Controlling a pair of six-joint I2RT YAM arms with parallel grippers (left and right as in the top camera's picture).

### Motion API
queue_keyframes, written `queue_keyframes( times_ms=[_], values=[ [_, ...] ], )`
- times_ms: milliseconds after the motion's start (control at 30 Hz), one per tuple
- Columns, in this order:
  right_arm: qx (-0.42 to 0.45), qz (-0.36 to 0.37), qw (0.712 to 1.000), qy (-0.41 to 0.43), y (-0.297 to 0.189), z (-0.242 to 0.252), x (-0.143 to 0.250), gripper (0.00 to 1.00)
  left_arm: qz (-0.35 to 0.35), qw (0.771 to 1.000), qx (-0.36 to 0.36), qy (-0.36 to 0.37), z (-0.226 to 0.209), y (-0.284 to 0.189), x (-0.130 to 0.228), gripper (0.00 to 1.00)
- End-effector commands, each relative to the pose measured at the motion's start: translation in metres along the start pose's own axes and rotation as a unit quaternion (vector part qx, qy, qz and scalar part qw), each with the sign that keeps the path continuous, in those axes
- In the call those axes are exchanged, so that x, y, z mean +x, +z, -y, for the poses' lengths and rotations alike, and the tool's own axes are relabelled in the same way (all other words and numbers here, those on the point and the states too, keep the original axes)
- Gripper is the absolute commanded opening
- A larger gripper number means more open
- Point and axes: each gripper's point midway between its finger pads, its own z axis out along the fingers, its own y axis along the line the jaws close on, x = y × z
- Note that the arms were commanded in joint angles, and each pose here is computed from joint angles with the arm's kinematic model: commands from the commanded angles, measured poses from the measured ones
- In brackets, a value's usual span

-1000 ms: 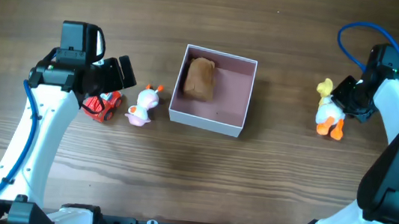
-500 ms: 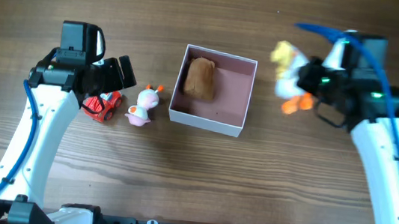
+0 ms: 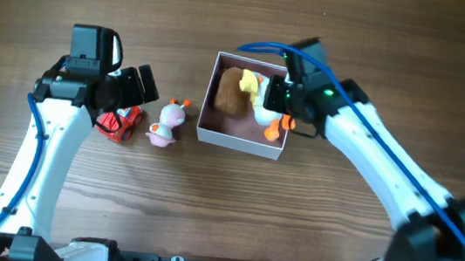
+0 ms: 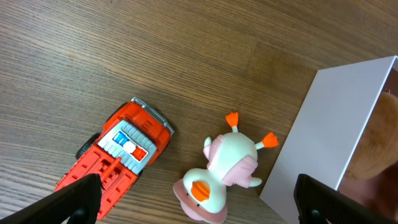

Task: Pack container
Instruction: 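Carry the duck plush into the box beside the brown plush and release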

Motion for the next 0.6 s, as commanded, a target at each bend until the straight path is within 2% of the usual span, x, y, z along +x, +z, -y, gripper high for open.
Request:
queue_keyframes(
  times_ms=[0, 200, 233, 267, 300, 400, 467, 567],
  values=[
    [0.043, 0.002, 0.999, -0.006, 0.037, 0.016, -0.001, 0.04, 0.006, 1.000, -0.002, 0.012, 0.002, -0.002, -0.005, 1.00],
    [0.035, 0.014, 0.999, -0.028, 0.054, 0.012, -0.008, 0.05, 0.006, 1.000, -0.002, 0.012, 0.002, -0.002, -0.004, 1.00],
    [0.030, 0.023, 0.999, -0.036, 0.054, 0.010, -0.012, 0.09, 0.006, 1.000, -0.002, 0.012, 0.002, -0.002, -0.004, 1.00],
    [0.027, 0.027, 0.998, -0.040, 0.054, 0.008, -0.015, 0.15, 0.006, 1.000, -0.002, 0.012, 0.002, -0.002, -0.004, 1.00],
    [0.023, 0.034, 0.998, -0.049, 0.054, 0.006, -0.018, 0.33, 0.006, 1.000, -0.002, 0.012, 0.002, -0.002, -0.004, 1.00],
    [0.019, 0.039, 0.997, -0.061, 0.053, 0.003, -0.021, 0.67, 0.006, 1.000, -0.002, 0.012, 0.002, -0.002, -0.005, 1.00],
    [0.020, 0.037, 0.997, -0.064, 0.052, 0.003, -0.021, 0.79, 0.006, 1.000, -0.002, 0.012, 0.002, -0.002, -0.004, 1.00],
    [0.018, 0.041, 0.996, -0.072, 0.048, 0.002, -0.023, 0.83, 0.006, 1.000, -0.002, 0.012, 0.002, -0.002, -0.005, 1.00]
  ],
)
